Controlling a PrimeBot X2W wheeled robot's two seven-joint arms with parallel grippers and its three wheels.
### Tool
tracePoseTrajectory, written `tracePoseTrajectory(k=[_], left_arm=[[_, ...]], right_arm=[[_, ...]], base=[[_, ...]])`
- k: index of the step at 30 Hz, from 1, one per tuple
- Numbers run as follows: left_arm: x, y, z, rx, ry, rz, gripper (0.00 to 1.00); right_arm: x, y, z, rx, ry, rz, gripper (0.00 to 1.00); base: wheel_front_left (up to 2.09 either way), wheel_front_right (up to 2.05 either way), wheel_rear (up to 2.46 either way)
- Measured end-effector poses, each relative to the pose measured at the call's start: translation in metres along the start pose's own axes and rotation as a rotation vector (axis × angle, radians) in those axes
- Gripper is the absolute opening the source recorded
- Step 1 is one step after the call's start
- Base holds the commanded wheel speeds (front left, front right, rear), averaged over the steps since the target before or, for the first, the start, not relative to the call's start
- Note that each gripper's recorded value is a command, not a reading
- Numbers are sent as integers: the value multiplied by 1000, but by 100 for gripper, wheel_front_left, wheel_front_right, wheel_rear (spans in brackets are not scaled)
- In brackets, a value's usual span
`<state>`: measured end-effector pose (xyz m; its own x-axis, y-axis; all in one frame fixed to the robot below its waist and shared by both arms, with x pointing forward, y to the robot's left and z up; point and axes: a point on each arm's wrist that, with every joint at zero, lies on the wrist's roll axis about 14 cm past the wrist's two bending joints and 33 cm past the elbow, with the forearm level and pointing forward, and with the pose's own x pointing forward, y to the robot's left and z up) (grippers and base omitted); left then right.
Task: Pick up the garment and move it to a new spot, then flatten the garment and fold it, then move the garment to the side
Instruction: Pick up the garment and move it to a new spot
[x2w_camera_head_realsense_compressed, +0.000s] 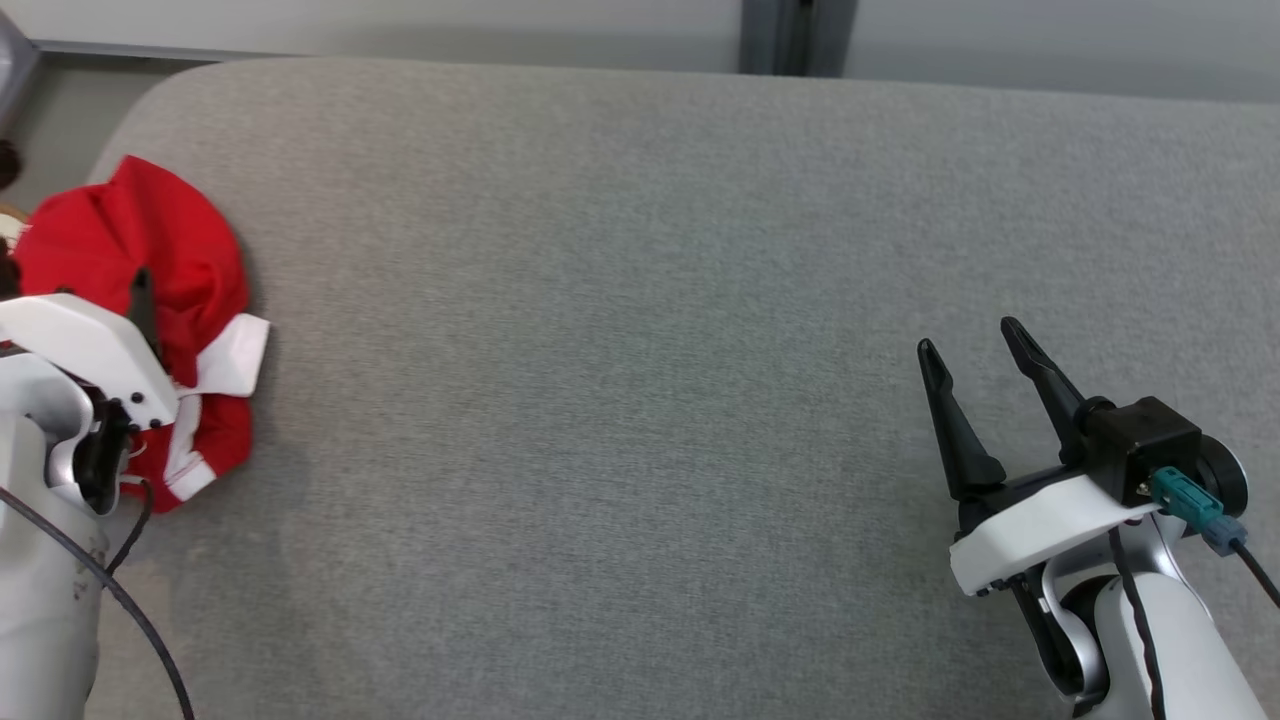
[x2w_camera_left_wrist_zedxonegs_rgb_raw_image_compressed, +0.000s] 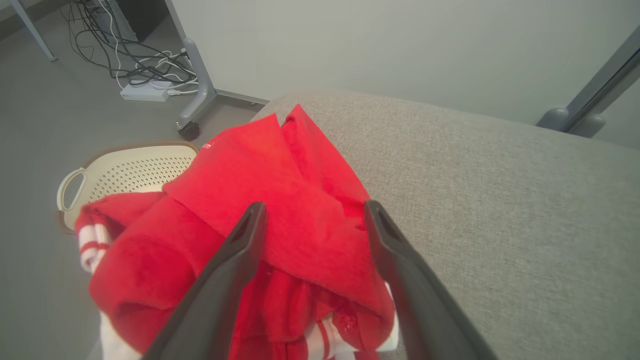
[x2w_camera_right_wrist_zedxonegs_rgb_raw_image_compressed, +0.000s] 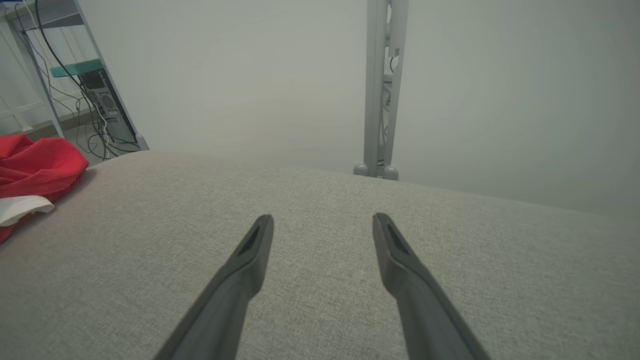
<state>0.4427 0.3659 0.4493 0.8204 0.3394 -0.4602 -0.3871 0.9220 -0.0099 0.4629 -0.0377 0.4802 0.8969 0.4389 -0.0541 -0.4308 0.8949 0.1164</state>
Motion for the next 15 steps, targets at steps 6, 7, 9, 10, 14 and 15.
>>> tracePoseTrajectory(k=[6, 7, 9, 10, 14, 15], left_arm=[[26, -3, -33, -23, 118, 29, 100], [29, -1, -40, -22, 140, 35, 100], [32, -3, -51, -18, 179, 48, 100], [33, -3, -54, -3, 191, 53, 16], [38, 3, -23, 2, 64, 82, 0], [38, 5, -13, 9, 26, 86, 0]], right_arm=[[-1, -20, -16, 2, 35, -40, 100], [-2, -22, -19, 4, 42, -47, 100], [-2, -26, -20, 5, 42, -57, 100], [-1, -28, -20, 4, 39, -61, 100], [-1, -32, -19, 4, 36, -71, 100], [-1, -31, -18, 3, 32, -70, 100]], base=[[0, 0, 0], [0, 0, 0], [0, 0, 0], [0, 0, 0], [0, 0, 0], [0, 0, 0]])
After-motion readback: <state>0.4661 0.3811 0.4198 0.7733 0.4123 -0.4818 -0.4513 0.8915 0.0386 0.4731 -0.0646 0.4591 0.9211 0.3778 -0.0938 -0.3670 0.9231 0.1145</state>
